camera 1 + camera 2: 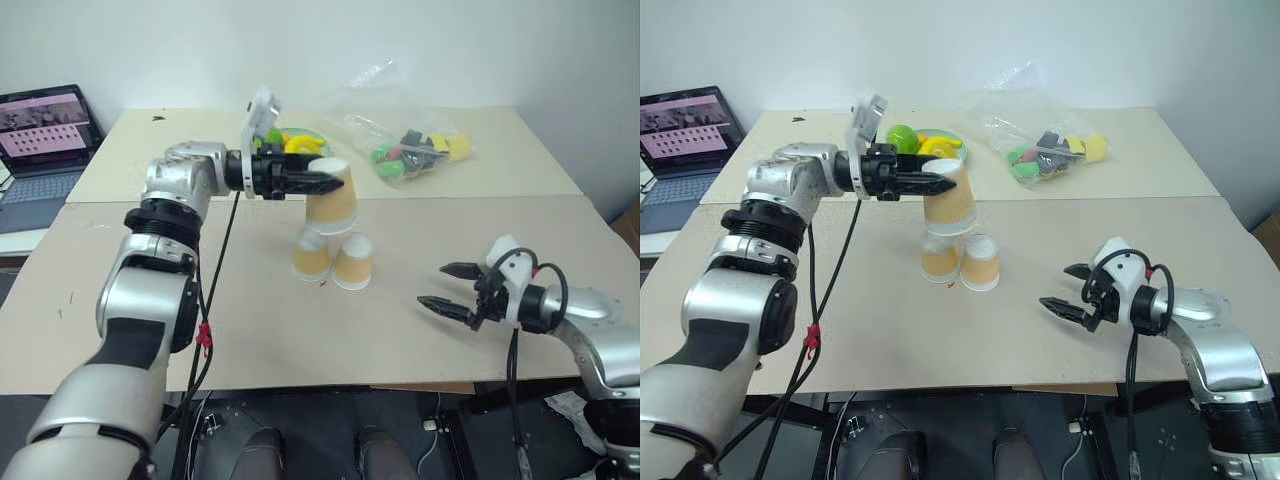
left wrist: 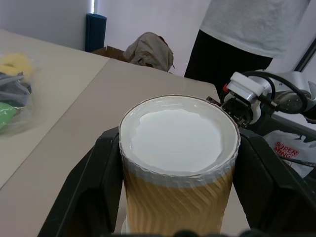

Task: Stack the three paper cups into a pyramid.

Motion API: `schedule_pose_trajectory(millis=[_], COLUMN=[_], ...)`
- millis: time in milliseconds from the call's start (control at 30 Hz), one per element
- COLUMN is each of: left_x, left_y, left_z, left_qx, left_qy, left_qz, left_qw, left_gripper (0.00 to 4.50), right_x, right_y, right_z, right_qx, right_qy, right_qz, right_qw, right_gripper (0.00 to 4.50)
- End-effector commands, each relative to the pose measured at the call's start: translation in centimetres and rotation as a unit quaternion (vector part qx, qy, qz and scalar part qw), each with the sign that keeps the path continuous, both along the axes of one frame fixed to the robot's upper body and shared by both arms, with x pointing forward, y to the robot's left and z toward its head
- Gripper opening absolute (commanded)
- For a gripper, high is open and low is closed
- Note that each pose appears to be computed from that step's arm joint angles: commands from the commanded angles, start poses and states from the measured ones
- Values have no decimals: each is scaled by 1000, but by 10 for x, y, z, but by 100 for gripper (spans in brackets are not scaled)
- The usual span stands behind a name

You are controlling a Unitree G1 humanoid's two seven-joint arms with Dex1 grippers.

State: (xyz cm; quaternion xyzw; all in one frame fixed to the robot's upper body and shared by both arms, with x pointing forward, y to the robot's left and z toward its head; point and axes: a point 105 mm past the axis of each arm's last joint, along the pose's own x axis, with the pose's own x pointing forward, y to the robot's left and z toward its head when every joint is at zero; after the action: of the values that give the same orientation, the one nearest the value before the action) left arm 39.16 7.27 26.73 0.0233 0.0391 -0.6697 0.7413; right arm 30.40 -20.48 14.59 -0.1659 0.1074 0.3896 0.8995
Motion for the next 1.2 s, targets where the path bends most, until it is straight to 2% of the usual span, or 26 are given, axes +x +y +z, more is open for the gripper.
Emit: schedule_pose_trajectory(millis=[33, 600, 1200], left_x=[-4, 0, 3], left_y=[-8, -18, -17], left_z=[19, -7, -12], left_qx=[12, 39, 44], left_qy=[-45, -34, -27], left_qz=[-27, -32, -17], left_qw=[999, 998, 999], left_gripper=[260, 260, 260], right_x=[-3, -12, -17], right_y=[1, 1, 1], right_z=[20, 20, 20], right_qx=[11, 28, 35], right_qy=[-41, -38, -34], right_qz=[-6, -16, -20], right_qw=[999, 999, 999], right_gripper=[450, 450, 450])
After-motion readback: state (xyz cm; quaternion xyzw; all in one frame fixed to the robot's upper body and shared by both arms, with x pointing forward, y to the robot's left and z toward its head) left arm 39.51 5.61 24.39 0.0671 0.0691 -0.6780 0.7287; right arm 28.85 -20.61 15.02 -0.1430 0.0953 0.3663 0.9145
